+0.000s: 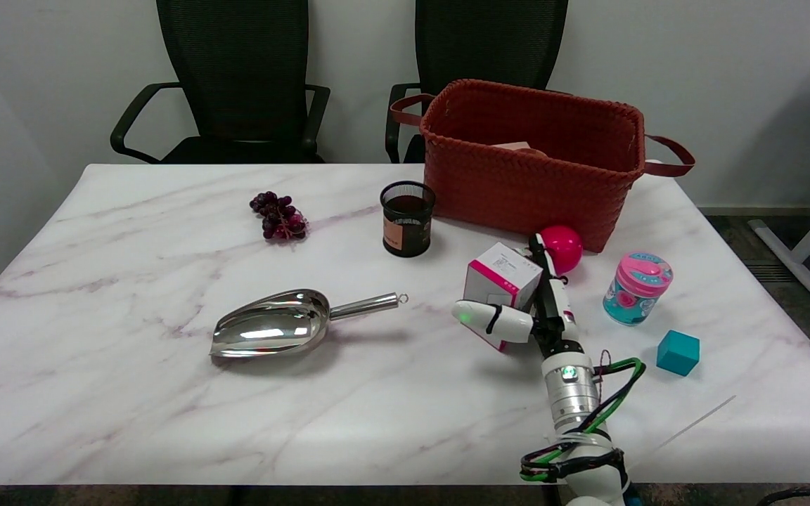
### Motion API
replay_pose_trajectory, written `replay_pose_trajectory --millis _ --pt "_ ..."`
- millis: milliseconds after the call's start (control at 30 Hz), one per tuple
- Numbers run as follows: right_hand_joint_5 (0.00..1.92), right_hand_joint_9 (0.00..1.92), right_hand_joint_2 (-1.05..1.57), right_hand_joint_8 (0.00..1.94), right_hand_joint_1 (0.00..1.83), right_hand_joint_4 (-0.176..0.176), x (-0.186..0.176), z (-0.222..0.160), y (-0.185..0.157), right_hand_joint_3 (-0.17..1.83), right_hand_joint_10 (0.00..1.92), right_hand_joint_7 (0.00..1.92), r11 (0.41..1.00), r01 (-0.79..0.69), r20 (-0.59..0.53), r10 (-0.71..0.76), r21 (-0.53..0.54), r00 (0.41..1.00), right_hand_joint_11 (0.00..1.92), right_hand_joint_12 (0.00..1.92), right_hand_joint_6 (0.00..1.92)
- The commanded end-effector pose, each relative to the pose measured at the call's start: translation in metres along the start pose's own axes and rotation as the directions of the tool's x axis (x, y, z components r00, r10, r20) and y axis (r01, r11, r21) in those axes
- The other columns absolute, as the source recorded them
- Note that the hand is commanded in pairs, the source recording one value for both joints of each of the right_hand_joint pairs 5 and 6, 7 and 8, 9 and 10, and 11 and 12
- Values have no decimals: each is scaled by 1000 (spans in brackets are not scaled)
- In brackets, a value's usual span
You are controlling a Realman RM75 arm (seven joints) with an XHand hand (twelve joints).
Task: Pick up the white paper box.
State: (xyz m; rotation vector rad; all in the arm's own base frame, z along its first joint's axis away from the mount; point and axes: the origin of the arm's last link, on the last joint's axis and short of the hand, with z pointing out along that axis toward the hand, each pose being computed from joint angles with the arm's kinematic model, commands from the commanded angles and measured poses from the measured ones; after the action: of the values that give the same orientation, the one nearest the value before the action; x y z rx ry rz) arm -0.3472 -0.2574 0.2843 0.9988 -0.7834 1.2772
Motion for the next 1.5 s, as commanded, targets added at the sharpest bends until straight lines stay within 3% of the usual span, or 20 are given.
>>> replay_pose_trajectory --millis 33,100,200,333,433,800,1167,1500 --pt "0 401 296 484 1083 0 -3 6 2 -3 401 484 1000 -17 14 17 -3 1000 169 169 0" --pt "66 455 320 572 1090 0 -3 6 2 34 455 572 1000 -17 12 17 -3 1000 232 232 66" --pt "597 673 431 801 1108 0 -3 6 1 99 673 801 1000 -20 8 20 -2 1000 416 416 597" --pt "1036 979 569 1214 1143 0 -3 5 1 246 979 1214 1000 -24 1 24 0 1000 657 657 1036" --pt "1195 1114 605 1295 1150 0 -3 5 0 330 1114 1295 1000 -26 0 26 1 1000 784 784 1195" --pt "1102 1229 708 1335 1133 0 -7 14 -24 374 1229 1335 995 -50 4 50 89 999 936 936 1102" --pt "1081 1276 883 1360 1150 0 -8 33 -65 350 1276 1360 970 -77 2 79 232 997 1335 1335 1081" --pt "1071 1276 898 1373 1149 0 -4 76 -112 432 1276 1373 920 -81 -23 97 384 995 1378 1378 1071"
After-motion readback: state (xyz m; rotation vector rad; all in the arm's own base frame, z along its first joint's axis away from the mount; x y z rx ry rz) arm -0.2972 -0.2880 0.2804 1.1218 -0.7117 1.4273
